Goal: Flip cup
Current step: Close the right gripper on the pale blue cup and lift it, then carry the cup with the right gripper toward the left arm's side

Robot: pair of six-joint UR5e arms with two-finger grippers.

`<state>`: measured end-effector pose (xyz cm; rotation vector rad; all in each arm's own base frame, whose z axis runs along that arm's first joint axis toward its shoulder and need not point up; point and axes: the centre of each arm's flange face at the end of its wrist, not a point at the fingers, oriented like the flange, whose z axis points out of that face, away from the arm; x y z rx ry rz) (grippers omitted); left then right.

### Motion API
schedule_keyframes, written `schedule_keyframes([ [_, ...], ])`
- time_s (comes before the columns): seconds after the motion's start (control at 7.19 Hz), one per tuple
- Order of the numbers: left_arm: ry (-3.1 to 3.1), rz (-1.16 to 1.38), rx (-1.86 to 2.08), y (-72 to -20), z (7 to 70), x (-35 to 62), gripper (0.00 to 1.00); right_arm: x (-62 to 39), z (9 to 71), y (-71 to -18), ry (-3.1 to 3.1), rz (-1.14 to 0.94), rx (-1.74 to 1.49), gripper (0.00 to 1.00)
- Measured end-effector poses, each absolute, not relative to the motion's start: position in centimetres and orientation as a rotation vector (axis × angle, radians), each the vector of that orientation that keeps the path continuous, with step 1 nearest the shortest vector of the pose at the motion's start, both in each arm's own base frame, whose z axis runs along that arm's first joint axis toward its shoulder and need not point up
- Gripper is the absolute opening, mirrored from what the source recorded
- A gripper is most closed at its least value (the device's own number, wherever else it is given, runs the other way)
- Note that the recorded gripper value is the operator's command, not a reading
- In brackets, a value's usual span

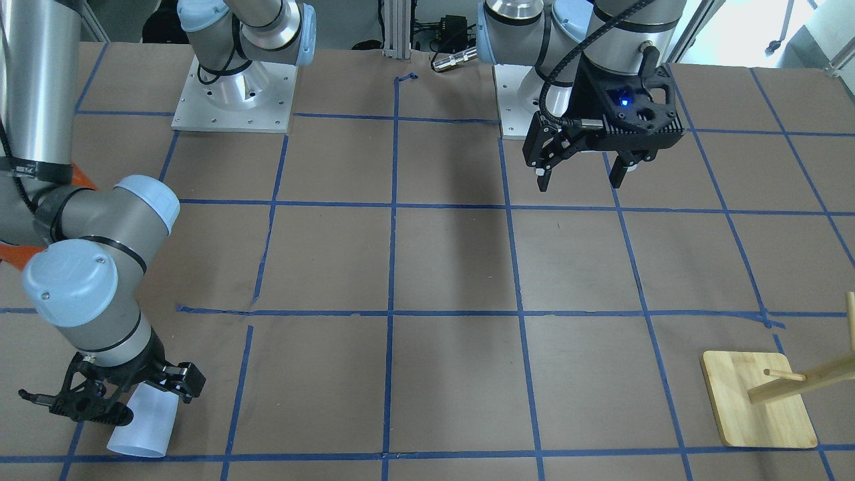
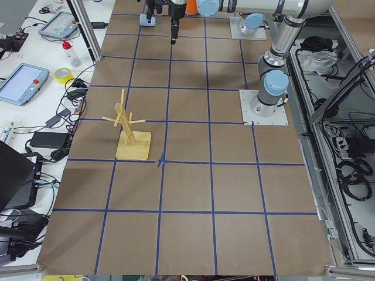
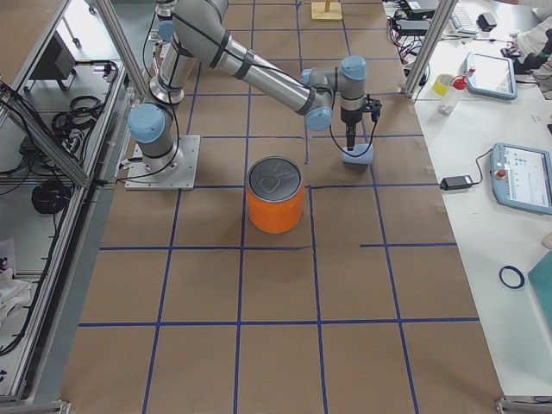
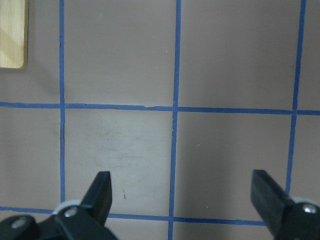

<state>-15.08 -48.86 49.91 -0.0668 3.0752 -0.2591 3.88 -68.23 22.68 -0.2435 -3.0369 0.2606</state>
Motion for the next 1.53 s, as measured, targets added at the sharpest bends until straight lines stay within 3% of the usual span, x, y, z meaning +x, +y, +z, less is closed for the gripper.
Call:
schedule_keyframes([
  [0.28,3.075,-0.260,-0.067,-48.9,49.9,-15.1,1.00,2.4,21.4,-68.5,-3.041,0.237,-0.239,1.00],
  [0.42,3.075,-0.260,-0.067,-48.8,49.9,-15.1,1.00,2.1,20.8,-68.8,-3.041,0.232,-0.241,0.91],
  [0.56,3.075,-0.260,-0.067,-48.8,49.9,-15.1,1.00,1.8,20.3,-69.3,-3.039,0.249,-0.246,0.39],
  [0.7,3.075,-0.260,-0.067,-48.8,49.9,-15.1,1.00,1.6,19.8,-69.7,-3.034,0.286,-0.248,0.09],
  [1.25,3.075,-0.260,-0.067,-48.8,49.9,-15.1,1.00,3.6,22.5,-70.4,-3.052,0.395,-0.193,0.04],
  [1.53,3.075,-0.260,-0.067,-48.8,49.9,-15.1,1.00,11.2,26.5,-70.1,-3.058,0.461,0.078,0.04],
])
